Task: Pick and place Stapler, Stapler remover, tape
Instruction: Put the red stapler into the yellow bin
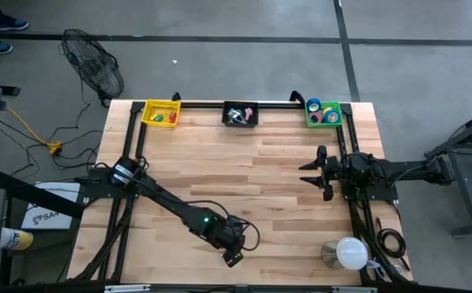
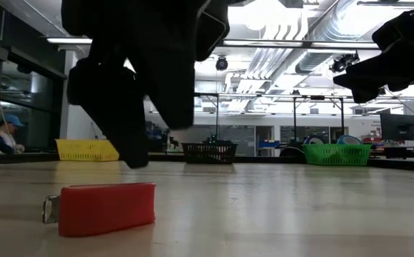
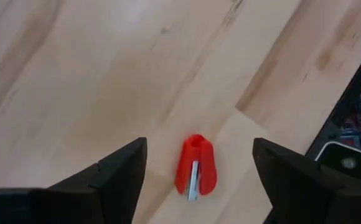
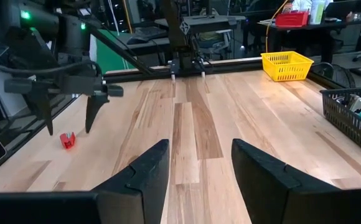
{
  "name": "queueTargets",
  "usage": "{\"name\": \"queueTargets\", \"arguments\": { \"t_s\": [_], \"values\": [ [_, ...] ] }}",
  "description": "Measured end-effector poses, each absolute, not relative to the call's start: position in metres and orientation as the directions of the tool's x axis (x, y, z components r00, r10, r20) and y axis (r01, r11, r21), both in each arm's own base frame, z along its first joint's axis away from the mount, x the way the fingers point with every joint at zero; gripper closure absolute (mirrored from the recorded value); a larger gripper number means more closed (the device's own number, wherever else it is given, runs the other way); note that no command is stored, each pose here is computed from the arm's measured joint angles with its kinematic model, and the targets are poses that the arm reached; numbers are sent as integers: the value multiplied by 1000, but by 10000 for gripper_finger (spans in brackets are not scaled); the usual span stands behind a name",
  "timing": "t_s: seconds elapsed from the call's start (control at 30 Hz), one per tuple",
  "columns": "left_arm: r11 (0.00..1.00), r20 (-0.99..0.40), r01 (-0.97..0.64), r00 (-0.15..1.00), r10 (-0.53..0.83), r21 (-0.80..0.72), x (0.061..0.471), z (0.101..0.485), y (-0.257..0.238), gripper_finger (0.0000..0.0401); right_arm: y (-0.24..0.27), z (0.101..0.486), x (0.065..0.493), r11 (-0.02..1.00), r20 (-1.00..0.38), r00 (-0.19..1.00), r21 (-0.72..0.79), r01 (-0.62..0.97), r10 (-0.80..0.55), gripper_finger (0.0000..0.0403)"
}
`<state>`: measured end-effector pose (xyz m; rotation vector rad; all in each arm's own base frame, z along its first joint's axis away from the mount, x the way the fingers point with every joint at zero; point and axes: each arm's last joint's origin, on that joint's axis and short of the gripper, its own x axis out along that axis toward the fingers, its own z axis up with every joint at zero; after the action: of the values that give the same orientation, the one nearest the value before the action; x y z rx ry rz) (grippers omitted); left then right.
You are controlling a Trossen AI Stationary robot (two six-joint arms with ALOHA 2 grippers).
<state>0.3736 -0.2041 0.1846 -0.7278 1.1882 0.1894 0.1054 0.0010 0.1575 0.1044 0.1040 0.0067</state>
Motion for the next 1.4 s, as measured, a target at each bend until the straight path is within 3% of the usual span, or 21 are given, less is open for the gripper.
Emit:
{"name": "queueTargets", "arguments": {
  "t_s": [0.57, 1.13, 1.4],
  "values": [
    [791, -892, -471, 405, -200, -391, 371, 177, -216, 130, 1, 158, 105, 995, -102, 995, 104, -1, 12, 238],
    [797, -923, -496, 333, -193, -345, 370, 146, -227, 133, 1, 157, 106, 995, -108, 994, 104, 0, 12, 238],
    [796, -934, -510, 300, -191, -327, 368, 141, -227, 189, 1, 157, 106, 995, -108, 994, 104, 0, 12, 238]
  ]
}}
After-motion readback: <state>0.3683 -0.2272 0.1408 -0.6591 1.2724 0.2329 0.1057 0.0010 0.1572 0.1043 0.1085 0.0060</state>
